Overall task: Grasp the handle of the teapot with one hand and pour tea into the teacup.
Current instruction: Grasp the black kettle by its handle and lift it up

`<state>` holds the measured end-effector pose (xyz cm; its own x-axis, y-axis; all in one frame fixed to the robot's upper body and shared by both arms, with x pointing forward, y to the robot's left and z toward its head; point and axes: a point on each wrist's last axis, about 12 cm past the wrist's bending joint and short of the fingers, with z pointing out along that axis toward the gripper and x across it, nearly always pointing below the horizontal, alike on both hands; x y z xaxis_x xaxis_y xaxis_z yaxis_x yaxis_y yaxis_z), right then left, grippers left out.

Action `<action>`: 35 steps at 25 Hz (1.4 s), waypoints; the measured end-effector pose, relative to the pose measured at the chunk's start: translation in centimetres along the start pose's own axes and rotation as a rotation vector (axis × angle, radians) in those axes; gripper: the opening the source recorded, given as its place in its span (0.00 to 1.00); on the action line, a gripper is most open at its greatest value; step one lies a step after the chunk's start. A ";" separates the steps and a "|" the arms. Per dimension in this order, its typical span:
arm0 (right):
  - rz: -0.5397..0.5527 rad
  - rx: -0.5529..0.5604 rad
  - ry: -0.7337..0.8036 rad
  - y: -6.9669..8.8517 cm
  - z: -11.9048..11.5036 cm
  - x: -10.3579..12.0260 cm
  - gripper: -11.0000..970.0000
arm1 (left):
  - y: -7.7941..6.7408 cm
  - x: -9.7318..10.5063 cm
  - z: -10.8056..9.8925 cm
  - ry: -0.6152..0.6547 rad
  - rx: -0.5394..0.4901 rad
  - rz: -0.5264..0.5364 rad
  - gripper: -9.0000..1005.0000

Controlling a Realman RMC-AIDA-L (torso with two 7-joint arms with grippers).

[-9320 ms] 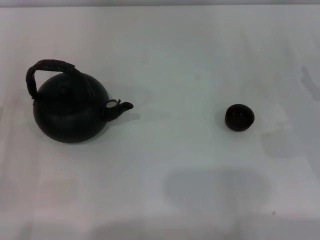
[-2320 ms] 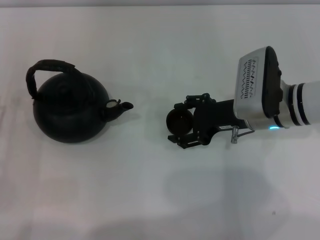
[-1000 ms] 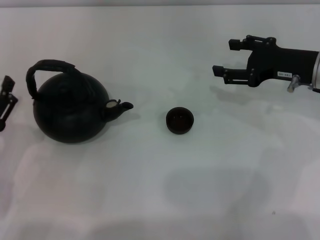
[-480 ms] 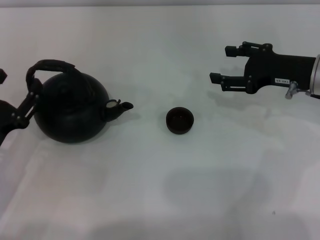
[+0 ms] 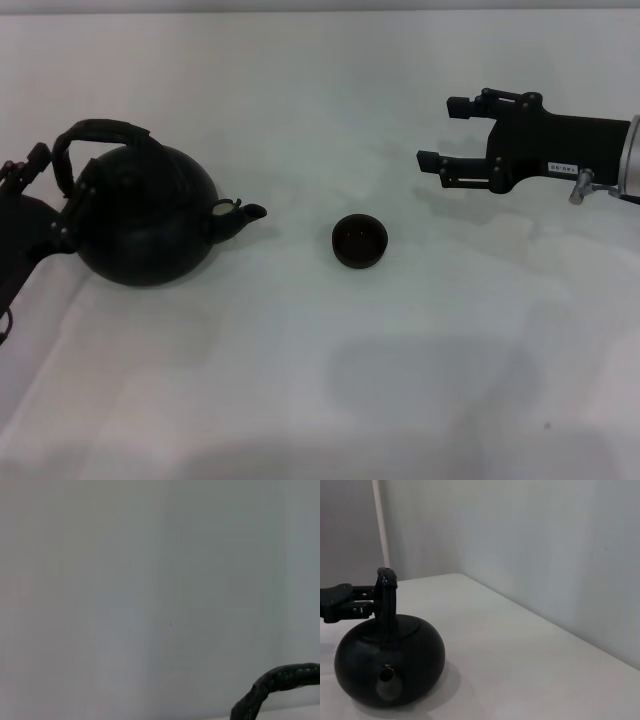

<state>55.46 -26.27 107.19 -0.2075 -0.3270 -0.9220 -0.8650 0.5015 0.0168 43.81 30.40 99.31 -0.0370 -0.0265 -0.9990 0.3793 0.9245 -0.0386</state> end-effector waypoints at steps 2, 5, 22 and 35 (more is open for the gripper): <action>0.001 0.001 -0.002 0.0 0.0 0.1 0.87 | 0.1 0.0 0.1 0.000 0.000 0.003 0.70; 0.008 0.003 -0.003 0.1 0.0 0.3 0.87 | 0.1 -0.1 0.2 -0.001 -0.001 0.004 0.61; 0.018 0.010 -0.006 0.1 -0.1 0.7 0.86 | 0.3 -0.2 0.4 -0.012 -0.022 0.018 0.11; 0.002 0.011 -0.053 0.4 -0.1 0.9 0.86 | 3.7 -4.0 3.6 0.007 0.128 0.030 0.11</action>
<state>54.83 -26.44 106.37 -0.1845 -0.2829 -0.9412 -0.8595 0.5109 0.0149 48.70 32.58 103.08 -0.0297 0.0037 -0.9996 0.4952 0.8687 -0.0115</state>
